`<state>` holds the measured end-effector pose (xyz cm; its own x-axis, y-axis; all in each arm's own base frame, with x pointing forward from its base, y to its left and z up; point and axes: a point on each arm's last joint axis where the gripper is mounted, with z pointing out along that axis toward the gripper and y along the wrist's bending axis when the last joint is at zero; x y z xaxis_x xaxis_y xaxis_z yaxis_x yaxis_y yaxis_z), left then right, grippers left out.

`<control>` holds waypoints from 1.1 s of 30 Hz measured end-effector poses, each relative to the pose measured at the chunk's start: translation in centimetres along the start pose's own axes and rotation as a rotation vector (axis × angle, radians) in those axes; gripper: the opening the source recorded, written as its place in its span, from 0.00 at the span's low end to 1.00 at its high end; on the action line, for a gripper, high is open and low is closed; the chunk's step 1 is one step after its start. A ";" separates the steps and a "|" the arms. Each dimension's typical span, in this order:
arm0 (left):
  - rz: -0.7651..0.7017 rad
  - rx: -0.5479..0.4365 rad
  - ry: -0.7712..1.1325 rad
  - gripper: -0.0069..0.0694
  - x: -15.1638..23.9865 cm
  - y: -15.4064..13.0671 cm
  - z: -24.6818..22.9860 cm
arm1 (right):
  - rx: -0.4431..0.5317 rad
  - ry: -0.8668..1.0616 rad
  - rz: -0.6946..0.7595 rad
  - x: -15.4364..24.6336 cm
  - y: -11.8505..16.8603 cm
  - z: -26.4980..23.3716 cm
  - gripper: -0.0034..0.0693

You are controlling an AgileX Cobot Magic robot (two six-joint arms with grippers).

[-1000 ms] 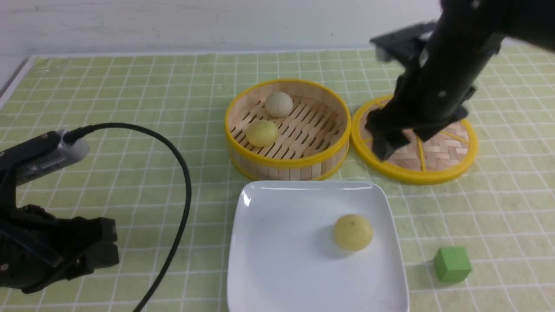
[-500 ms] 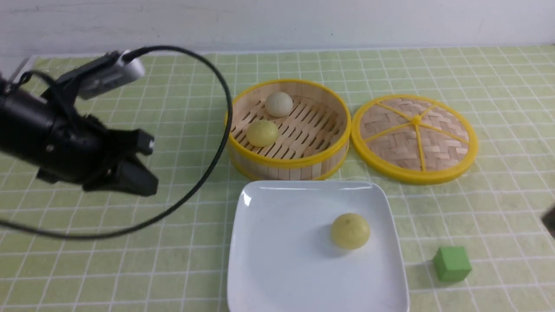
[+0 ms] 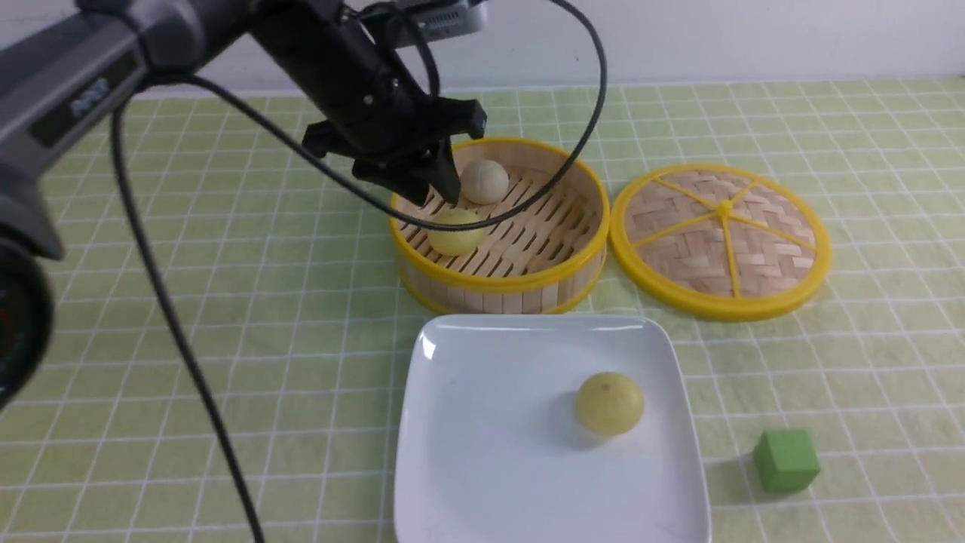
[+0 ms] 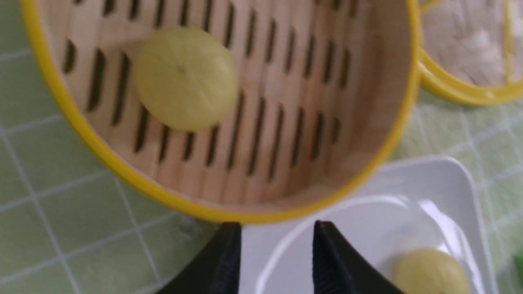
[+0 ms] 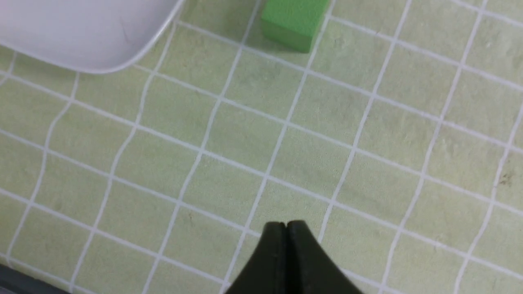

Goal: Put the steamed buns into the plate on the green tablecloth.
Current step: 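Reach into the bamboo steamer and grasp a bun with the left gripper, then carry the bun from the bamboo steamer to the plate with the left gripper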

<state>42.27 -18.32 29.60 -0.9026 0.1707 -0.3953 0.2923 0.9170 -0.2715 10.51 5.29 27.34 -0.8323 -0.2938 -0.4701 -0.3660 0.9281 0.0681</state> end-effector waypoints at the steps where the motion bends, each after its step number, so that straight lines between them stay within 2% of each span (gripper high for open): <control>1: -0.007 -0.036 0.020 0.54 -0.4 0.0 1.2 | -0.001 -0.011 0.000 -0.1 0.0 0.0 0.04; 6: -0.026 -0.072 0.034 0.57 -1.6 0.1 3.5 | -0.004 -0.048 0.000 -0.4 0.0 0.1 0.05; 15: -0.041 -0.089 0.038 0.57 -1.8 1.5 8.8 | -0.006 -0.075 0.001 -0.6 0.1 0.0 0.05; 16: -0.046 -0.091 0.046 0.55 -1.7 1.6 9.5 | -0.012 -0.077 0.004 -0.7 0.1 0.0 0.05; 18: -0.049 -0.094 0.066 0.42 -1.5 1.8 10.1 | -0.018 -0.080 0.008 -0.7 0.2 0.0 0.05; 19: -0.049 -0.094 0.066 0.40 -1.5 1.8 10.1 | -0.018 -0.080 0.008 -0.7 0.2 0.0 0.06; 20: -0.051 -0.092 0.072 0.24 -1.5 1.8 10.1 | -0.022 -0.080 0.011 -0.7 0.2 0.0 0.06; 21: -0.053 -0.086 0.075 0.18 -1.5 1.7 10.0 | -0.023 -0.080 0.012 -0.7 0.2 0.0 0.06; 23: -0.057 -0.076 0.080 0.14 -1.5 1.5 9.7 | -0.024 -0.078 0.013 -0.7 0.2 0.0 0.06; 27: -0.060 -0.018 0.066 0.12 -2.1 0.1 6.1 | -0.025 -0.072 0.013 -0.6 0.2 0.0 0.06; 30: -0.040 0.032 -0.060 0.12 -2.8 -1.8 -0.6 | -0.025 -0.072 0.013 -0.6 0.2 0.0 0.07; 32: -0.038 0.048 -0.090 0.12 -2.7 -2.4 -2.6 | -0.025 -0.072 0.013 -0.6 0.2 0.0 0.07; 33: -0.031 0.060 -0.126 0.12 -2.3 -3.2 -5.1 | -0.025 -0.072 0.013 -0.6 0.2 0.0 0.07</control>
<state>41.79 -19.85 35.81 -0.8654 0.0927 -0.4925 0.2873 0.8970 -0.3359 10.96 5.68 27.61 -0.8051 -0.2636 -0.5313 -0.3663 0.9255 0.0959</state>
